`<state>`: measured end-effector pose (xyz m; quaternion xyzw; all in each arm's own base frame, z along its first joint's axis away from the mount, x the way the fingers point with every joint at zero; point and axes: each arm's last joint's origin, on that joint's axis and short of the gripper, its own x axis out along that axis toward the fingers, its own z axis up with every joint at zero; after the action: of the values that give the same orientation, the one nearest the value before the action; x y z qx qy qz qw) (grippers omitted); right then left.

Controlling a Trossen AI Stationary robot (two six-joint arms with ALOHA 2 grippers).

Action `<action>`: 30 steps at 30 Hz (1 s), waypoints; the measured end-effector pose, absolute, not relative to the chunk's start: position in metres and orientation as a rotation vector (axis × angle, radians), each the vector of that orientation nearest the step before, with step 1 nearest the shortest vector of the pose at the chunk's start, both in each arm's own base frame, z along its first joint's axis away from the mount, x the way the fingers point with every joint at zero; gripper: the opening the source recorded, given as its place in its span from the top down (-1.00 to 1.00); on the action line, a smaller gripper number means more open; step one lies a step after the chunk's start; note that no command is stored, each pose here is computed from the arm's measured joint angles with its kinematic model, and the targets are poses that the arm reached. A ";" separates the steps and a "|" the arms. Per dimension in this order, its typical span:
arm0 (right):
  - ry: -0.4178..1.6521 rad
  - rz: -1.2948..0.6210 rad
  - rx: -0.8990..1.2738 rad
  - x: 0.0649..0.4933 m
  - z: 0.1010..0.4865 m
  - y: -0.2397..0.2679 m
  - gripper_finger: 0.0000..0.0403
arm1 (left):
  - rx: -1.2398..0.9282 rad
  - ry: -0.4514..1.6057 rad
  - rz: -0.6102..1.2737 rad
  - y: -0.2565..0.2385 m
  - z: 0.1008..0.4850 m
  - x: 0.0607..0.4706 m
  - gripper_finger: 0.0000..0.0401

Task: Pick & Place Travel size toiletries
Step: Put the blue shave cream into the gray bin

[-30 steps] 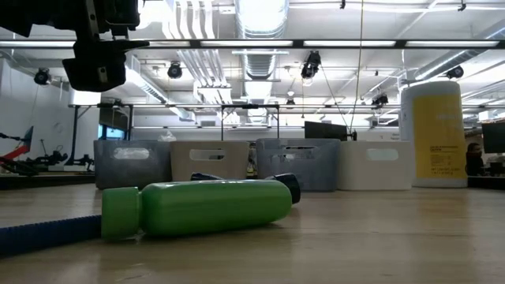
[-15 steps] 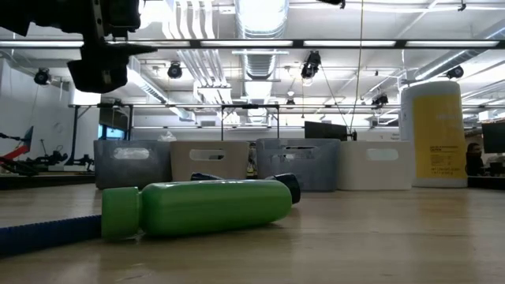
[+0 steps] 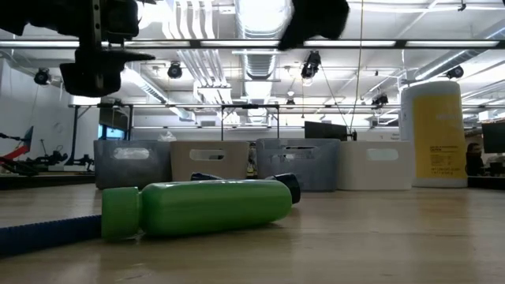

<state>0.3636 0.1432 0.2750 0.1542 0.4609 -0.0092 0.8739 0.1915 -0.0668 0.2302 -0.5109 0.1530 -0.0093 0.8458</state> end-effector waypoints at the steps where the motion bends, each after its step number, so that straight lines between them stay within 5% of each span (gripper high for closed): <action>1: 0.984 -0.043 0.305 0.361 0.271 0.142 -0.80 | -1.064 0.336 -0.015 -0.067 0.228 0.192 -0.36; 15: 1.158 -0.325 0.478 0.328 0.221 0.156 -0.81 | -0.667 0.466 -0.010 -0.070 0.199 0.220 -0.36; 30: 1.193 -0.483 0.534 0.317 0.229 0.158 -0.81 | -0.258 0.766 0.010 -0.089 0.186 0.284 -0.36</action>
<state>0.3166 0.1585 0.2292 0.2460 0.5494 -0.2225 0.7669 0.2839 -0.0888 0.1856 -0.1257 0.3726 0.0050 0.9194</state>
